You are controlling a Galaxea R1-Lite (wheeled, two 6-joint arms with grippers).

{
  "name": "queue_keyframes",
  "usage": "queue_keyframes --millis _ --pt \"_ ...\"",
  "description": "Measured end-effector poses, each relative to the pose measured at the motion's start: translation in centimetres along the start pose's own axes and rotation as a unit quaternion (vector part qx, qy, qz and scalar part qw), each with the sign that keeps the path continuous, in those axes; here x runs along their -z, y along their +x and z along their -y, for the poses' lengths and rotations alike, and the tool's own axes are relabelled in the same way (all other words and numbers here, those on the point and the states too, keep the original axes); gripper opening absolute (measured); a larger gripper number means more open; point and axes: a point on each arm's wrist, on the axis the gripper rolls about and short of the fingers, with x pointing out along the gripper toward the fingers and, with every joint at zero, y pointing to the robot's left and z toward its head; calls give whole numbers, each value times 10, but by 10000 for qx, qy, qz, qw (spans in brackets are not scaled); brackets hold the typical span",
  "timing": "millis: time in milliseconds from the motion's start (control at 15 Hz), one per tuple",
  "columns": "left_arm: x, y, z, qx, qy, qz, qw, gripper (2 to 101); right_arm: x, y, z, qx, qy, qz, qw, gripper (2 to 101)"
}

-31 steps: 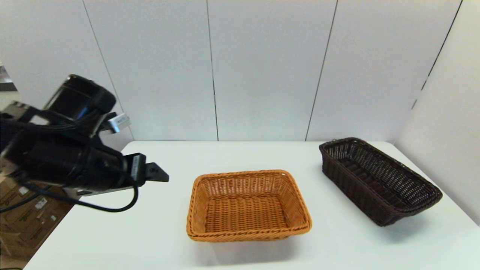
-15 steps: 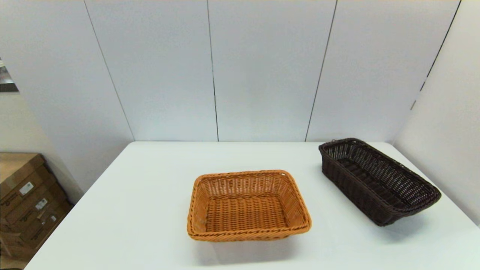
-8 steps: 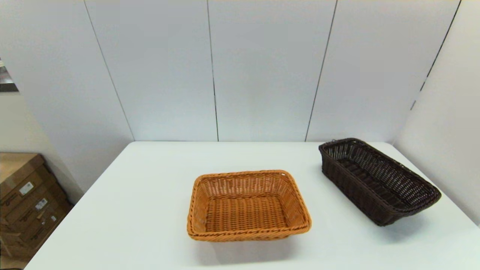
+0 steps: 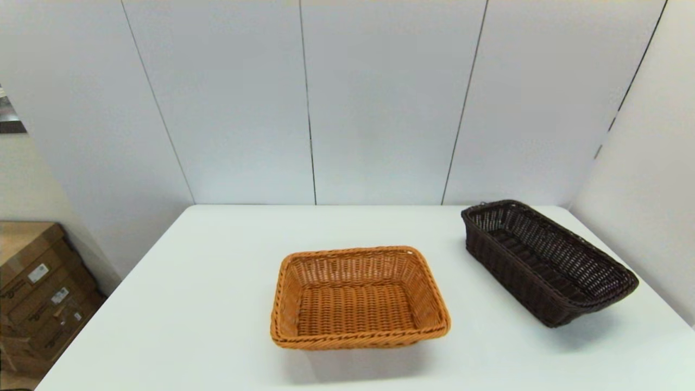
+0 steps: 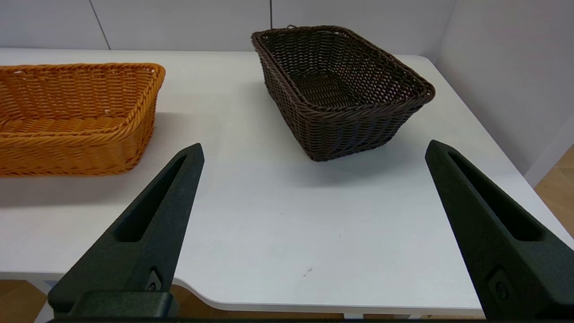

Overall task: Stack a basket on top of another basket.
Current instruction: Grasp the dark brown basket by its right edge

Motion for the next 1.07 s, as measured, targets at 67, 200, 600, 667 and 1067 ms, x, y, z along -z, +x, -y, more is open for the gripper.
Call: queue_keyframes --millis 67,200,600,667,1067 --pt "1 -1 1 9 44 42 10000 977 0 0 0 2 0 0 10000 980" --pt "2 5 1 46 247 207 9995 978 0 0 0 -1 6 2 10000 980" --pt "18 44 0 651 1579 1105 9791 978 -1 0 0 2 8 63 10000 980" --pt "21 50 -1 722 1688 1211 9755 978 -1 0 0 1 6 64 10000 980" --pt "39 74 -6 1035 1953 2050 9535 978 -1 0 0 -3 7 66 10000 980"
